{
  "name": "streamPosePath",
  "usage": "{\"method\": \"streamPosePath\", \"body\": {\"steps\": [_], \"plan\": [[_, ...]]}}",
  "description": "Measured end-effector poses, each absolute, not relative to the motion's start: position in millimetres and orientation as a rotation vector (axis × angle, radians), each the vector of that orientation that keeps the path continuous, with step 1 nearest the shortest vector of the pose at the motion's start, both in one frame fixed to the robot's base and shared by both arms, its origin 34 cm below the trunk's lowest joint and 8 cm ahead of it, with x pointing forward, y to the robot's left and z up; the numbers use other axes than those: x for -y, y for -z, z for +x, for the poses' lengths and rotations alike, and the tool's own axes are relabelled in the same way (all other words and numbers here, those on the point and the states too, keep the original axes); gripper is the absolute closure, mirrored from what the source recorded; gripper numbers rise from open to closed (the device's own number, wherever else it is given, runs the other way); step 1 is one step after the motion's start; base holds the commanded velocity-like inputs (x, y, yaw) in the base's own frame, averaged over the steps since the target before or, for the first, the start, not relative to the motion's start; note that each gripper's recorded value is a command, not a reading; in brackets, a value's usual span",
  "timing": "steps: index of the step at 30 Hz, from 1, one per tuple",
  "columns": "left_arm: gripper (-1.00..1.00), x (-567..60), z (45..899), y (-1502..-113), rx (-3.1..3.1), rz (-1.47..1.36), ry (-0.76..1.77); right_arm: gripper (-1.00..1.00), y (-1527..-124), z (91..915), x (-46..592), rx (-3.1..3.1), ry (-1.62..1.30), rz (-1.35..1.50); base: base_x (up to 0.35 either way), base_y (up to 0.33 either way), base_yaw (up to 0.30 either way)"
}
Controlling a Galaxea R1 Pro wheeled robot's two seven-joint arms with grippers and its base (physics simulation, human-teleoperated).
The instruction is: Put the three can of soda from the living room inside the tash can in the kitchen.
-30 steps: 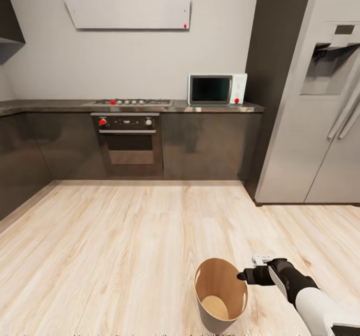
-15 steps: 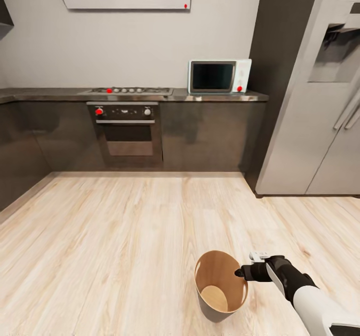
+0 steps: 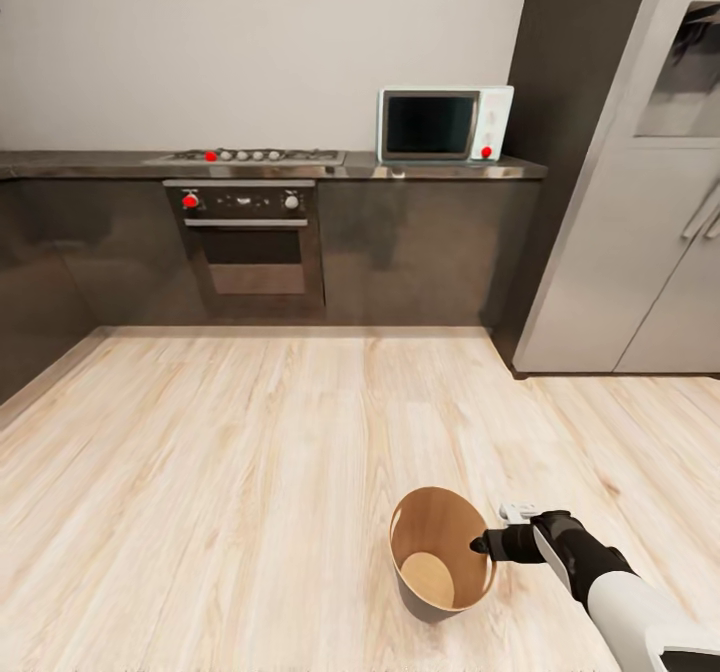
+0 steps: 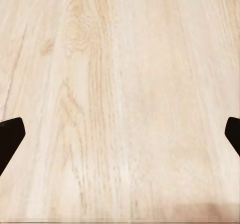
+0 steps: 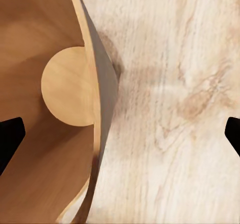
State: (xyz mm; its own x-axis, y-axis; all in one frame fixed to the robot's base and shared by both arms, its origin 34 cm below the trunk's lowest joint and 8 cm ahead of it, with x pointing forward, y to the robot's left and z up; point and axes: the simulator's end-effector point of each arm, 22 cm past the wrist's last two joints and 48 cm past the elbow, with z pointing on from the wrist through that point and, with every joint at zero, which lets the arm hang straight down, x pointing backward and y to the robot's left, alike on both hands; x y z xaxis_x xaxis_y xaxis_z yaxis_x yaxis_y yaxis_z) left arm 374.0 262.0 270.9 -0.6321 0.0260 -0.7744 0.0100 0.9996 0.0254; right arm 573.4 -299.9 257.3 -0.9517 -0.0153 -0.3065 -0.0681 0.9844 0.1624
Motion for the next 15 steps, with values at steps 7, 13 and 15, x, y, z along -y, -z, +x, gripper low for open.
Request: {"method": "streamPosePath", "body": {"steps": [7,13,15], "plan": [[-1.0,-261.8,371.7,-267.6,-2.265,0.025,-0.023,-1.0,-251.0,570.6,299.2,-2.832,-0.249,-0.06,0.0,0.0,0.0],[-1.0,-261.7,371.9,-267.9,-2.264,0.026,-0.022,-1.0,-250.7,570.4,298.3,-2.833,-0.249,-0.062,0.005,0.0,0.0],[-1.0,-261.8,372.2,-268.1,-2.263,0.028,-0.022,-1.0,-250.7,570.3,298.0,-2.833,-0.25,-0.064,0.106,0.0,0.0]]}}
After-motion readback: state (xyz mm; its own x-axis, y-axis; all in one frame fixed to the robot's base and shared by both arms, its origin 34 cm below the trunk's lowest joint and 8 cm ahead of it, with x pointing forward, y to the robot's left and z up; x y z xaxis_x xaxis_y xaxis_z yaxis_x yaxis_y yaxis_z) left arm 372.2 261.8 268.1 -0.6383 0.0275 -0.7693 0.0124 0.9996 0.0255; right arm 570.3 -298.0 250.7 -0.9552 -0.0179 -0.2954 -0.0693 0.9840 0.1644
